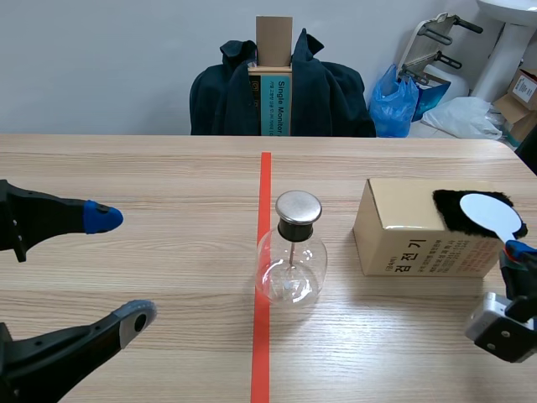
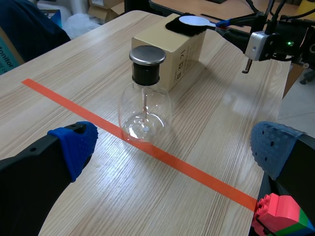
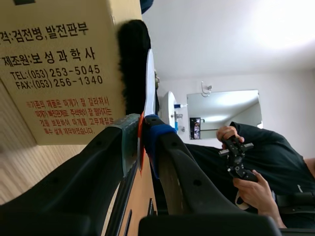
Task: Do the electroscope experiment.
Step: 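Rub the plate on the fur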
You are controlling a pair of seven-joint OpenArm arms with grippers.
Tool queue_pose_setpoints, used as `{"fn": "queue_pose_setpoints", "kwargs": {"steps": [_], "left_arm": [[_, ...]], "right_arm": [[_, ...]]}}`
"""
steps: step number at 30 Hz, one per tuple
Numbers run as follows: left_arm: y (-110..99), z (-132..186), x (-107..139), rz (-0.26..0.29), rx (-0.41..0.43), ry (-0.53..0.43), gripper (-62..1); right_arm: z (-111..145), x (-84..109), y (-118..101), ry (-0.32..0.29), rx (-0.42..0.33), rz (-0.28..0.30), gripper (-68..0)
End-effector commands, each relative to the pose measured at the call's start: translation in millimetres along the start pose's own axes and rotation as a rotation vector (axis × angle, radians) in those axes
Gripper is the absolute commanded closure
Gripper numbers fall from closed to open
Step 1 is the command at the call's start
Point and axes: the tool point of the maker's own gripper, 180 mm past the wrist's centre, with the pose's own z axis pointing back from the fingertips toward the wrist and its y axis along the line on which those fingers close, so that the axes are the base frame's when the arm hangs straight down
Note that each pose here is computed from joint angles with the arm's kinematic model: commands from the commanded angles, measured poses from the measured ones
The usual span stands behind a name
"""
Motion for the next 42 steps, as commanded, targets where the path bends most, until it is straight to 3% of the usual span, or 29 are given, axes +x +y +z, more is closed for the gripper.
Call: {"fn": "queue_pose_setpoints", "kwargs": {"steps": [1,18,25,30,31,34,35,36,39,40,42], "left_arm": [[2.2,-2.1,8.0,-0.001,0.005,-0.034,-62.3],[2.2,-2.2,5.1,-0.001,0.005,-0.018,-62.3],[1.8,-2.2,3.9,-0.007,0.003,-0.011,-62.3],[1.8,-2.2,3.8,-0.006,0.003,-0.011,-62.3],[1.8,-2.2,3.8,-0.006,0.003,-0.011,-62.3],[1.8,-2.2,3.8,-0.006,0.003,-0.011,-62.3],[1.8,-2.2,3.8,-0.006,0.003,-0.011,-62.3],[1.8,-2.2,3.8,-0.006,0.003,-0.011,-62.3],[1.8,-2.2,3.8,-0.006,0.003,-0.011,-62.3],[1.8,-2.2,3.8,-0.006,0.003,-0.011,-62.3],[1.8,-2.2,3.8,-0.006,0.003,-0.011,-62.3]], "right_arm": [[-2.4,-5.6,-4.9,0.001,-0.002,0.016,-0.8],[-0.7,-4.5,5.1,0.01,0.036,0.005,-0.8],[0.7,16.1,17.3,-0.098,0.098,0.025,-0.8],[0.4,-17.9,14.3,0.084,0.089,0.041,-0.8],[0.3,-16.7,14.6,0.074,0.093,0.041,-0.8],[-0.4,13.4,18.3,-0.076,0.102,0.025,-0.8],[-0.4,18.0,19.2,-0.093,0.102,0.021,-0.8],[-0.8,16.0,19.2,-0.079,0.101,0.022,-0.8],[-0.5,-13.9,15.9,0.073,0.093,0.038,-0.8],[-0.3,-16.7,15.5,0.08,0.096,0.041,-0.8],[-0.7,3.5,17.2,-0.04,0.106,0.036,-0.8]]}}
